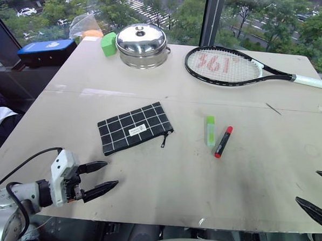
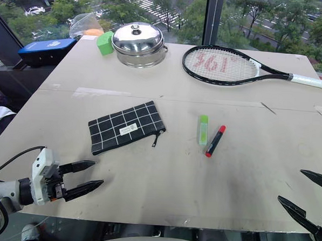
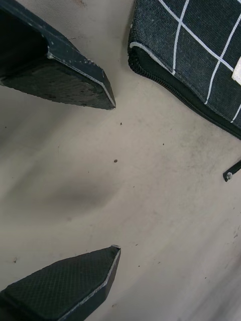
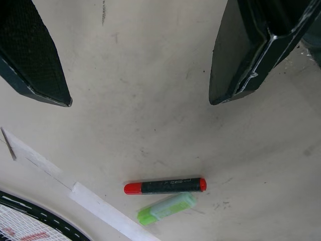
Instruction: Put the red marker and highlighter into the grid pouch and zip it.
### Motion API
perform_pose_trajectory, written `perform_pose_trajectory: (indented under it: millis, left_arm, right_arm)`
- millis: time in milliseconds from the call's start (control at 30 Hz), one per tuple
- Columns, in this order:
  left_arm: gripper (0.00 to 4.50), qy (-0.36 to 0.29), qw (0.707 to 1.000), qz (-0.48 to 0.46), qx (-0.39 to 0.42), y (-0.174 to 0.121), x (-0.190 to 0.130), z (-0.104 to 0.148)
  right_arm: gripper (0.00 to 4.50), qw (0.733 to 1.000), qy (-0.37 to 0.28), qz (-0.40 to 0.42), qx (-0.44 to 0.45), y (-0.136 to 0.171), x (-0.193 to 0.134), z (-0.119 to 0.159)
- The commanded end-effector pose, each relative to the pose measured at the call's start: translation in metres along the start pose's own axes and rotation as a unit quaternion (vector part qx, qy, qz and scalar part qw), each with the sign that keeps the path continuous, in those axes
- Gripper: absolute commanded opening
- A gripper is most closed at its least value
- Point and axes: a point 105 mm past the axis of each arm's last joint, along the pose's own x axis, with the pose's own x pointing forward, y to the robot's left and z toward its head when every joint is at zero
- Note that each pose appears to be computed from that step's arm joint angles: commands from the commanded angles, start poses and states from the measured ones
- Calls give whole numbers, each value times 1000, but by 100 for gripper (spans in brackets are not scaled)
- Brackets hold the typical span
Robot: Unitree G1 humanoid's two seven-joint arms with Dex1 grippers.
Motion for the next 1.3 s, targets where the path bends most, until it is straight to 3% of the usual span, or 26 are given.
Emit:
perform_pose_trajectory:
  millis: [33,133,200,367,467,567,867,1133,1200,1300]
  left_arm:
    - [441,-67,996,32,-44,11,1,24]
    - [441,-141,979,56,-137,23,3,49]
    - [441,-143,978,80,-129,31,-2,55]
    - [441,-68,984,146,77,53,-23,54]
    - [441,10,954,143,265,61,-31,41]
    - [441,42,923,125,362,67,-30,31]
    - [441,45,857,85,506,75,7,18]
    - [441,41,843,45,534,87,55,19]
    - [389,45,848,29,528,88,63,17]
    - [268,45,850,11,525,88,72,16]
  right_arm:
    - [444,999,-34,-10,-16,-4,6,14]
    - [444,996,-89,-2,-3,0,31,30]
    - [444,994,-111,12,-1,4,39,40]
    - [444,986,-137,91,-5,28,56,59]
    - [444,982,-143,126,-5,39,63,66]
    - [444,979,-150,135,-6,42,67,71]
    - [444,980,-148,129,-6,46,66,76]
    - [444,983,-145,112,-7,48,65,78]
    - [450,984,-145,108,-6,49,65,78]
    - [450,984,-144,102,-4,51,65,79]
